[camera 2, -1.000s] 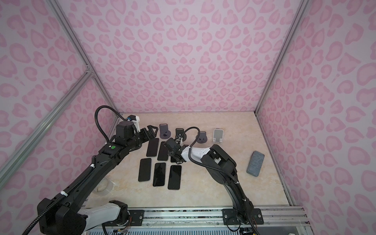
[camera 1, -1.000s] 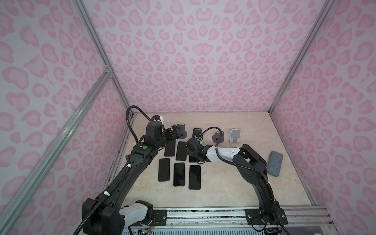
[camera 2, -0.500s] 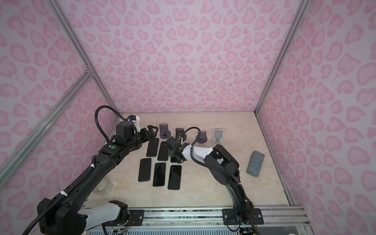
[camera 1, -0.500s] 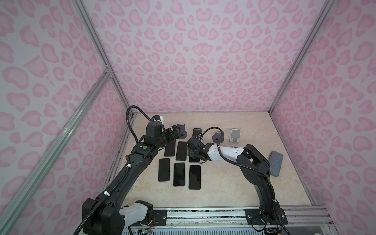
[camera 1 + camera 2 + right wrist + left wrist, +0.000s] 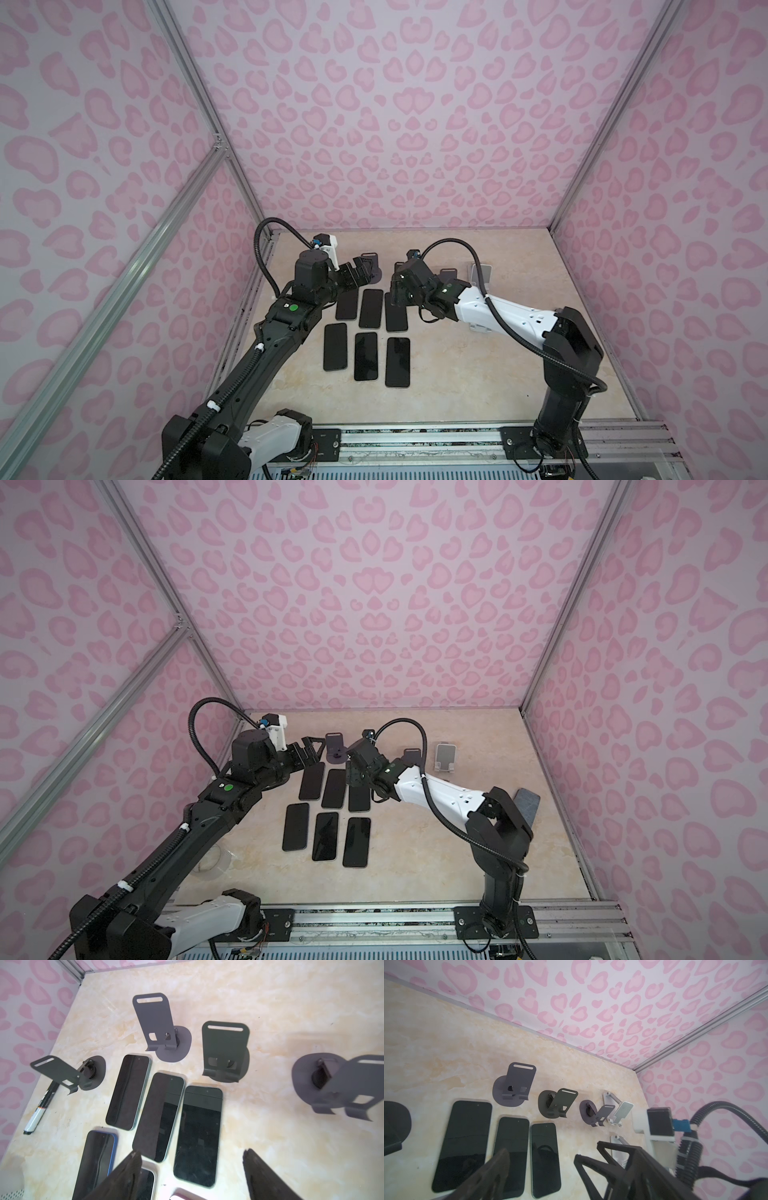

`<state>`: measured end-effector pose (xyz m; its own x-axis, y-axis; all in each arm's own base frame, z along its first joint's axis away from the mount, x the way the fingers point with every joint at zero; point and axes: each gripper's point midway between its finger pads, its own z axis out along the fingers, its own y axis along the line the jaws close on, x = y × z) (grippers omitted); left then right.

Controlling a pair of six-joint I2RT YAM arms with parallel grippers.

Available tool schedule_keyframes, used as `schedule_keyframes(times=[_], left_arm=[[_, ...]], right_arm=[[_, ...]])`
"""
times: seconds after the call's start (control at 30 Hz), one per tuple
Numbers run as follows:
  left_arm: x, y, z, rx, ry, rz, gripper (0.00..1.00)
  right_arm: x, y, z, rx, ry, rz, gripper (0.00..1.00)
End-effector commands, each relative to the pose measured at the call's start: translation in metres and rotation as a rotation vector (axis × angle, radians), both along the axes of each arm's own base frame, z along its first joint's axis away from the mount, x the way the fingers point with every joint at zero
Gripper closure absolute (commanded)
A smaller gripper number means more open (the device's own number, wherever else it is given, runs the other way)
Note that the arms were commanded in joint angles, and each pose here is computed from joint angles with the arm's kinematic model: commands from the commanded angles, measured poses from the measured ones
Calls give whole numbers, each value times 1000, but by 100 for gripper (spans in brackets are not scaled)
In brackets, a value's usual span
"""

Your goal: Remove the phone from the phone stand

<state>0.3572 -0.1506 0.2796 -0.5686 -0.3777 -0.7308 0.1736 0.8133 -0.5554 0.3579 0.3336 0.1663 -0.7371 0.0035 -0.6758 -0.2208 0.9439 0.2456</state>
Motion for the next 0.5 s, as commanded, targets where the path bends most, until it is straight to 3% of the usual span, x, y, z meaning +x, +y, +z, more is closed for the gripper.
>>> schedule_keyframes(times=[0.0, 0.2, 0.3, 0.33, 0.4, 0.47], left_arm=[[-2, -2, 33, 26, -131, -35, 2], [-23, 4, 85, 141, -298, -13, 2], [-35, 15, 99, 142, -307, 34, 2], [-39, 22, 100, 148, -306, 62, 2], [-45, 36, 93, 178, -291, 120, 2], [-54, 55, 82, 189, -289, 199, 2]], right_arm=[[-17, -33, 16, -70, -37, 42, 20], [-37, -106, 77, -64, -214, 10, 16], [-49, -137, 109, -103, -354, -4, 14], [-53, -146, 117, -130, -408, -8, 3], [-57, -171, 127, -125, -480, -122, 1], [-58, -209, 121, -127, -560, -323, 0]])
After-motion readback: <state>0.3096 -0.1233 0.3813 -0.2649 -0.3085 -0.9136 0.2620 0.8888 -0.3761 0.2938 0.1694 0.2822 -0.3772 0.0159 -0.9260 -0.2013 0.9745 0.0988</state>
